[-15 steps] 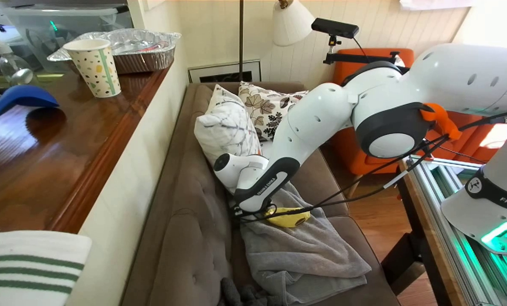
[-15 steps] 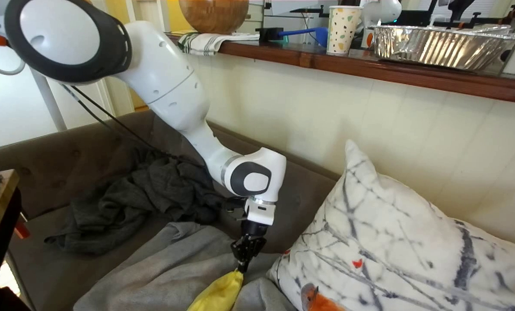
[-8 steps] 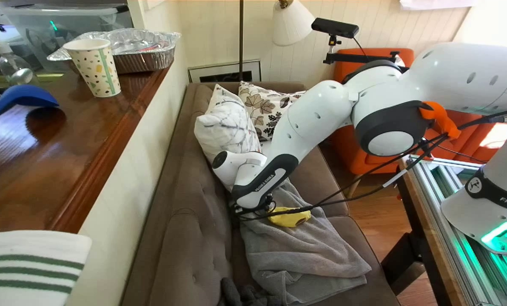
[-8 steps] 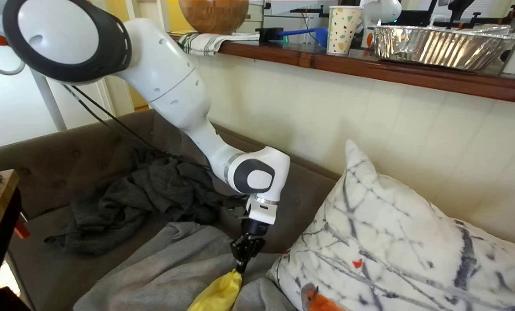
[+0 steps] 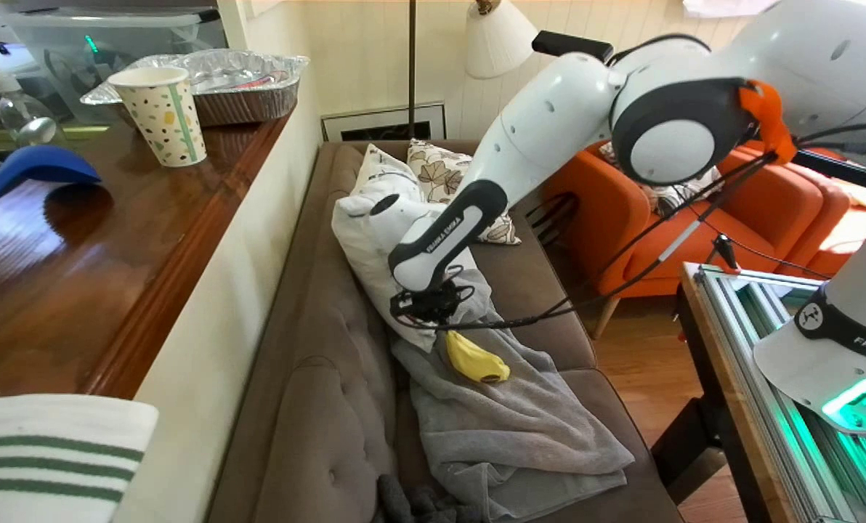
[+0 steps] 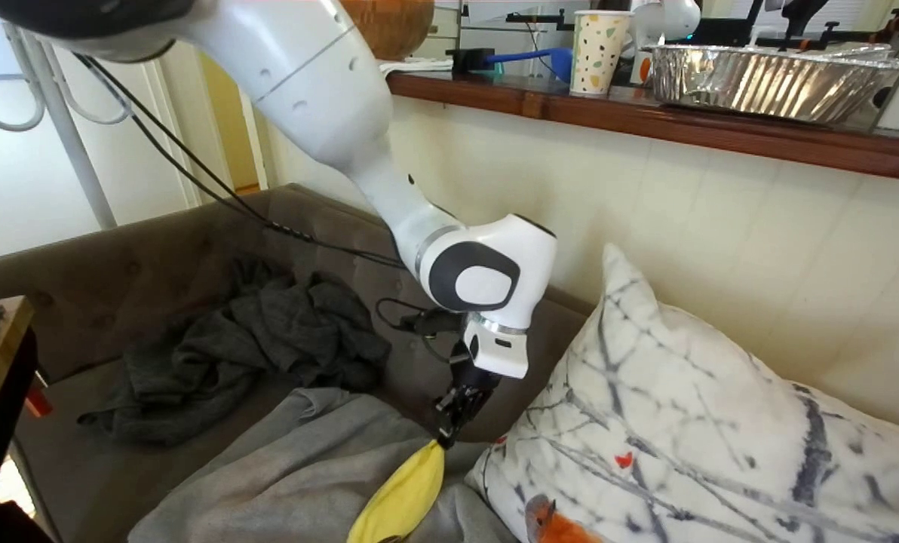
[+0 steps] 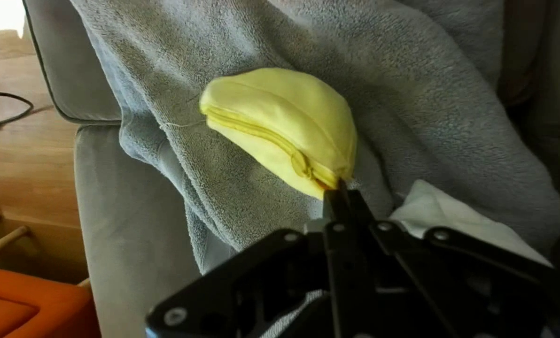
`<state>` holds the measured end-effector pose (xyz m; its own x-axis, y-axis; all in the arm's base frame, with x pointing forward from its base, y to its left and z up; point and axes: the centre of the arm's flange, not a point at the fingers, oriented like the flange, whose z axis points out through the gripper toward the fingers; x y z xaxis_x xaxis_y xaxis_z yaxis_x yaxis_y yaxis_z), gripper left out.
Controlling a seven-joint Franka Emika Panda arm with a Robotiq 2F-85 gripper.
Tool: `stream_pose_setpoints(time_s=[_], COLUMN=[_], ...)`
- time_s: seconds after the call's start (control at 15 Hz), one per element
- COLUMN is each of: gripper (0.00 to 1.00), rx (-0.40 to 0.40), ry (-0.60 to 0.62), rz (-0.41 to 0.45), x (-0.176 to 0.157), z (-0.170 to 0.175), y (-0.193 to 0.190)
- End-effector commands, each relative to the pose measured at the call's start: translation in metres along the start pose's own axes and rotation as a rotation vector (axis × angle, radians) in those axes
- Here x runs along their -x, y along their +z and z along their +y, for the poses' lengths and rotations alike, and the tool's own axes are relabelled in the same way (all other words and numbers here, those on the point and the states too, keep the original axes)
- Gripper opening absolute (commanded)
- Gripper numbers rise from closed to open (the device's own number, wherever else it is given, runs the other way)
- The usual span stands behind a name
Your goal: Put the yellow bag in the tray
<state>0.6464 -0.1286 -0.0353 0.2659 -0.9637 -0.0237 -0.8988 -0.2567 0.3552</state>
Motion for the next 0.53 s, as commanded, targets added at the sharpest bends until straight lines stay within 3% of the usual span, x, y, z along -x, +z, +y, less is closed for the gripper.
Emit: stream_pose_setpoints(time_s=[0.0, 0.47], gripper=[0.01, 0.01], rx=[-0.104, -0.238], ry=[-0.111, -0.282], rz=[-0.120, -0.186], x=[0.012, 0.029], z=[0.063, 0.118], y=[-0.063, -0.143])
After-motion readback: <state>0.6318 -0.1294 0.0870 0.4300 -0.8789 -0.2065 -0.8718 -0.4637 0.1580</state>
